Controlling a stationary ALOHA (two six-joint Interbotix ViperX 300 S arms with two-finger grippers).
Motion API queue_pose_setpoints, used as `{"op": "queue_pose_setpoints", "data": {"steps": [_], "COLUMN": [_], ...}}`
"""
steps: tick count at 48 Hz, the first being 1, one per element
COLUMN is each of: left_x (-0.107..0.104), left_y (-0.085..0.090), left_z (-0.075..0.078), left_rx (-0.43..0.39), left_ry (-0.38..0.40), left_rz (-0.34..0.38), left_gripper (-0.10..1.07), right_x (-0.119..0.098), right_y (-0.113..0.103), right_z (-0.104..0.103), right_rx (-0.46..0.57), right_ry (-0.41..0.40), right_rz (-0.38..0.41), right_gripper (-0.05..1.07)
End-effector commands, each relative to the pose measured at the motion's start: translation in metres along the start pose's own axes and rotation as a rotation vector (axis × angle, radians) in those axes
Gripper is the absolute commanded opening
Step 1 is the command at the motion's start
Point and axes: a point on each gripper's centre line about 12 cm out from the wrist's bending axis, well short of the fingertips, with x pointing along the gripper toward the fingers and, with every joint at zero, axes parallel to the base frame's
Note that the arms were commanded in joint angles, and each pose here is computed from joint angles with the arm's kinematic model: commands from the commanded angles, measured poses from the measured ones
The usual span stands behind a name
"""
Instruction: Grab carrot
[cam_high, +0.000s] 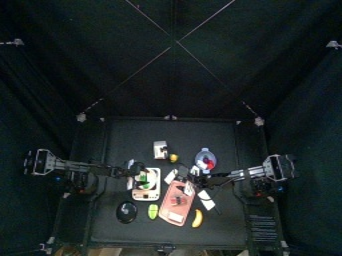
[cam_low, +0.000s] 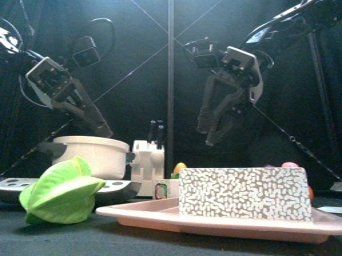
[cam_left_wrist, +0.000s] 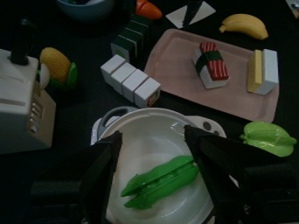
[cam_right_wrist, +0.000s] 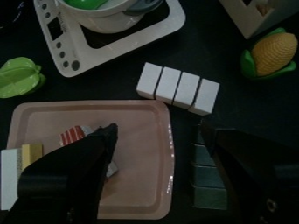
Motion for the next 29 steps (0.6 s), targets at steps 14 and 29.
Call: {"op": "queue_pose_setpoints", "data": {"steps": [14, 29], "left_x": [-0.012, -0.020], "left_y": [0.001, 0.001], "left_z": [0.028, 0.039], "left_rx": [0.002, 0.013], "left_ry": [-0.101, -0.145], "left_rz": [0.009, 0.011], "left_gripper": [0.93, 0.93], "right_x": [-0.052, -0.059], "right_y": [-0.001, -0.013], "right_z": [-0.007, -0.035], "right_rx": [0.267, 0.529], "right_ry": [-0.022, 0.107], "right_rz": [0.118, 0.116], "right_gripper": [1.04, 1.04]}}
